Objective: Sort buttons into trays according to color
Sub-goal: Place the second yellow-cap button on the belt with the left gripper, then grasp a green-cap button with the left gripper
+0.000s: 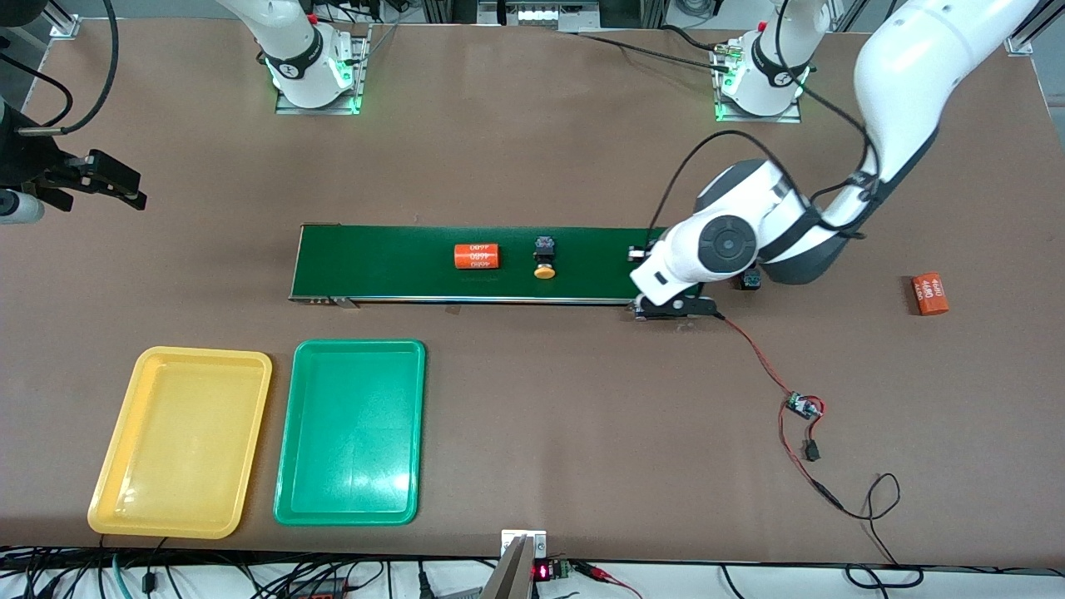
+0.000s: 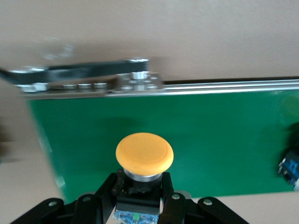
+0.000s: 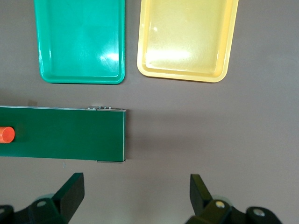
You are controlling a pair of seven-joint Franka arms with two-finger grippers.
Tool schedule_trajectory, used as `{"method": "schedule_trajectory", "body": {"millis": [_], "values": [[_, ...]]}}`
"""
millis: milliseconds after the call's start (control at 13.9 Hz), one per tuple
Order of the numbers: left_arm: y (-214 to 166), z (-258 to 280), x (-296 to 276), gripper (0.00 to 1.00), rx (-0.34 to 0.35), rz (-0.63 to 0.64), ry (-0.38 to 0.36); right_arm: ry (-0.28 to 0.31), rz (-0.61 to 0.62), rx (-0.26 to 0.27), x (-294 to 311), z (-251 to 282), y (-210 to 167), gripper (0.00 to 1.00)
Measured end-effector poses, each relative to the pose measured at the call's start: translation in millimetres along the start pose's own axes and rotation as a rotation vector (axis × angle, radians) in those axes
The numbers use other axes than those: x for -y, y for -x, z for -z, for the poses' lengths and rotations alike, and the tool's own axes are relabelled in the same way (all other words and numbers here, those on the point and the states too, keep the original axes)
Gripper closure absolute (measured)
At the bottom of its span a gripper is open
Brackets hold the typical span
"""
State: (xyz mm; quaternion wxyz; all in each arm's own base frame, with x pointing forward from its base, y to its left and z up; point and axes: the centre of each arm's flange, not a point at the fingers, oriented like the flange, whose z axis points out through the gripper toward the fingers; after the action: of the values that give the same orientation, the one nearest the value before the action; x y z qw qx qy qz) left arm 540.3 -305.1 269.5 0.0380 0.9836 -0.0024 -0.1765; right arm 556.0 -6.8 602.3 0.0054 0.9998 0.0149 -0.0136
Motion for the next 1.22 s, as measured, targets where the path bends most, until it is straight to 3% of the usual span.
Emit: {"method": "schedule_trajectory", "body": {"millis": [216,432,576,648,937,1225], "values": [[6,-33,-26,0.55,0.02,0.01,-0.017,0.0,0.0,0.0,0,0,0,0.0],[0,-23,-19,0.28,0.015,0.034,-0.024,0.0,0.0,0.0,0,0,0,0.0],[-4,0,-5,0.07,0.026,0.06,-0.068,0.0,0.0,0.0,0,0,0,0.0],[-6,17,4,0.0,0.031,0.078,-0.097,0.0,0.0,0.0,0,0,0,0.0],[-20,76,73,0.0,0.058,0.155,-0.164,-0.009,-0.001,-0.004,1,0,-1,0.0],[-42,56,191,0.0,0.135,0.131,-0.161,-0.013,-0.006,-0.003,-1,-1,-2,0.0]]}}
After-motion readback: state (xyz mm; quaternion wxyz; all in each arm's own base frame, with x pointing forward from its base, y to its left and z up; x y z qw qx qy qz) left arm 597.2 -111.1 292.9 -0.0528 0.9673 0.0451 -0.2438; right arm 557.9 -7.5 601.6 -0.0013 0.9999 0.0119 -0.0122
